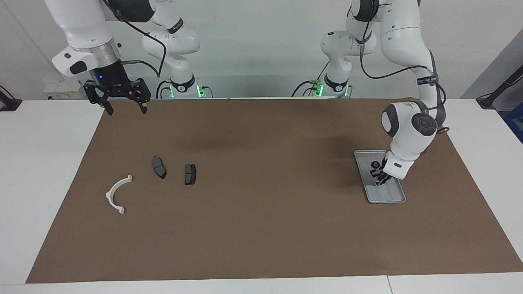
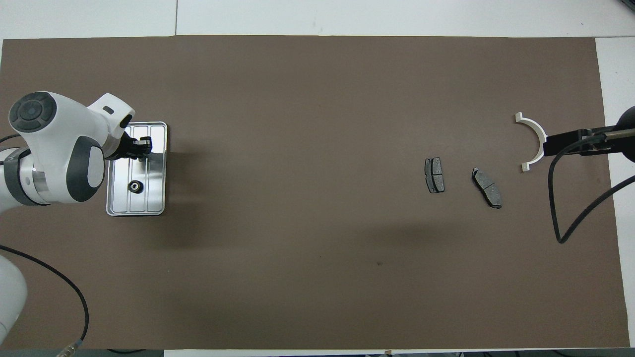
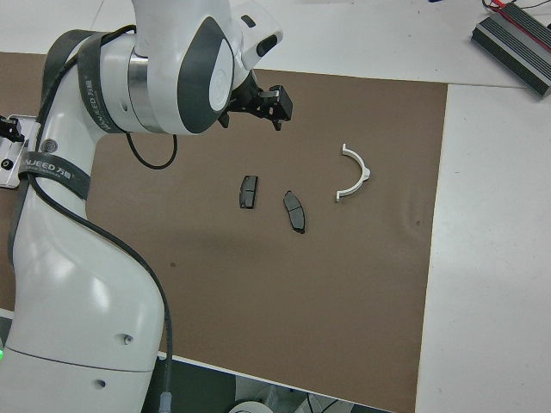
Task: Pick bearing gear from pile to tray
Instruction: 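Lower the bearing into the tray, open the left gripper and withdraw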
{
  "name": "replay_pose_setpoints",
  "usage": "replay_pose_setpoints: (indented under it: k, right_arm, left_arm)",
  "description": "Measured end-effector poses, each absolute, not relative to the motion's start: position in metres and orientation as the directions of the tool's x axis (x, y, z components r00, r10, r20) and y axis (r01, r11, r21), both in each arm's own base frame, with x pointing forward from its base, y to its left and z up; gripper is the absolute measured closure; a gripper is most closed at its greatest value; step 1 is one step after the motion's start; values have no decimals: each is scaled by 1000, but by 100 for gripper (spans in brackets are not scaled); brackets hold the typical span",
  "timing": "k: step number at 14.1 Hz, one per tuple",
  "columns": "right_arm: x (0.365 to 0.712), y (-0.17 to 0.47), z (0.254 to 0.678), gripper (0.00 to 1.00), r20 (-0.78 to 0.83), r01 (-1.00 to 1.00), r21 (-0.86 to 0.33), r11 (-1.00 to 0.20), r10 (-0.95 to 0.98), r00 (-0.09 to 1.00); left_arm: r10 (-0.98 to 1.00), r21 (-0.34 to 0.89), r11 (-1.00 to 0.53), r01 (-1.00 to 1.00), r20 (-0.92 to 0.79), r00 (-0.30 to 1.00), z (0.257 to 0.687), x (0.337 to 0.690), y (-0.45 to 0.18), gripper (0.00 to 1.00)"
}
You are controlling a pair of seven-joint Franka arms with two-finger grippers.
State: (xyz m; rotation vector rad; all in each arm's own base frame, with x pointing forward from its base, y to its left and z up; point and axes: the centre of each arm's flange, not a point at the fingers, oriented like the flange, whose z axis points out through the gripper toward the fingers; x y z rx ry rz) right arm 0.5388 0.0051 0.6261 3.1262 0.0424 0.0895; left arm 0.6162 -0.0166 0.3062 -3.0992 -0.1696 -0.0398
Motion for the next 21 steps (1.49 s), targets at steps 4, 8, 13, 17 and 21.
replay_pose_setpoints:
  k: [4,8,13,17,21]
  right_arm:
    - [535,7,624,0,12,31,15,-999,31,999]
    - [535,8,625,0,11,31,15,-999,31,999]
    - [535,8,626,0,11,31,15,-999,31,999]
    - [536,12,626,0,14,39,16,-999,39,999]
    - [540,14,628,0,17,41,17,-999,41,999]
  left_arm:
    - [123,-37,-992,124,25,992,304,615,-7,76]
    - [129,-37,-991,129,24,991,302,614,-4,76]
    - [128,-36,-991,129,23,991,313,615,-5,30]
    - [143,-39,-989,143,-4,990,407,610,0,0]
    - [164,-34,-986,163,-17,986,512,576,10,0]
